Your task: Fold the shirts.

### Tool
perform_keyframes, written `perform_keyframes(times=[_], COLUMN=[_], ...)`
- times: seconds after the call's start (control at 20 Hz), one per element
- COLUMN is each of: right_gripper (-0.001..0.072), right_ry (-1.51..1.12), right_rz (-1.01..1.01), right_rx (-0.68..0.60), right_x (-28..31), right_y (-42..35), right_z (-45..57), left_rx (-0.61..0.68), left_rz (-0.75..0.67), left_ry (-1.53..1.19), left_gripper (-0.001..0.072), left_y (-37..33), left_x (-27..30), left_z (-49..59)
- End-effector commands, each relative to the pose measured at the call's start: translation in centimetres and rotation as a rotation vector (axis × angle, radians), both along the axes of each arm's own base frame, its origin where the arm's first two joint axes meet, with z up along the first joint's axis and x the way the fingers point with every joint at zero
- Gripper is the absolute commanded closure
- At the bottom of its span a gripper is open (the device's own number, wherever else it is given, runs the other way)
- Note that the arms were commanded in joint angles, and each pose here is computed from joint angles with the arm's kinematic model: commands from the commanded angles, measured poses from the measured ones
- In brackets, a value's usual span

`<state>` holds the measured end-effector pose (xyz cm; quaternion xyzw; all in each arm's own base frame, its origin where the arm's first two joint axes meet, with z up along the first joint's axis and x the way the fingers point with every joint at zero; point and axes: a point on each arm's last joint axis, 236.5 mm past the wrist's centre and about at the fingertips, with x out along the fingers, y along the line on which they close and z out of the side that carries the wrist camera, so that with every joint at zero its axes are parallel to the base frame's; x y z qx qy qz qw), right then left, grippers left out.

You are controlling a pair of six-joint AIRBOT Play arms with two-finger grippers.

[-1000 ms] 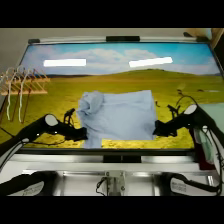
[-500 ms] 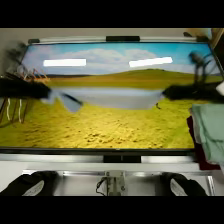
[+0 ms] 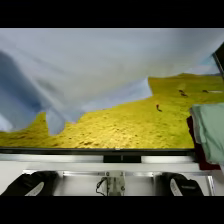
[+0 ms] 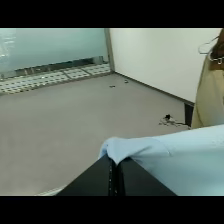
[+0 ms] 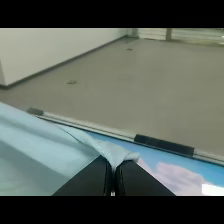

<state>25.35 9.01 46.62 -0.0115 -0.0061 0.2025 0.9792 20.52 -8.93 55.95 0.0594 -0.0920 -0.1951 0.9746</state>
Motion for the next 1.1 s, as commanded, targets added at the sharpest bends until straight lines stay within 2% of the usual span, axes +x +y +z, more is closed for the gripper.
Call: perform_keyframes(times=[0.0,0.2,0.45,0.6,0.85,0.95,1.05], right_gripper=[0.0645,0.0645,0.0645,0.0645,0.0645,0.0645,0.0645], right_ry=[0.135,0.485,0.864,0.942,0.890,0.906,0.985], right_rz=[-0.070,-0.103,-0.097,-0.176,-0.340,-0.360,-0.357], right_rx=[-0.072,-0.178,-0.147,-0.118,0.111,0.143,0.151], right_x=[-0.2,4.8,12.6,17.8,24.0,24.7,24.4], right_y=[-1.6,-3.9,-5.3,-7.2,-9.0,-9.2,-8.8], right_z=[-3.2,-12.9,-29.0,-36.1,-39.1,-40.5,-43.2], left_rx=[0.034,0.182,0.320,0.290,0.179,0.090,-0.053], left_rz=[0.111,0.216,0.236,0.230,0.202,0.177,0.145], left_ry=[0.021,0.254,0.554,0.594,0.697,0.825,0.978], left_gripper=[0.0671,0.0672,0.0672,0.0671,0.0671,0.0670,0.0670], left_y=[2.3,2.7,1.2,-0.5,-3.9,-5.6,-7.9], left_x=[1.1,7.7,16.2,21.6,28.7,29.7,30.0], left_z=[-1.1,-10.1,-24.6,-30.2,-38.3,-43.1,-47.8])
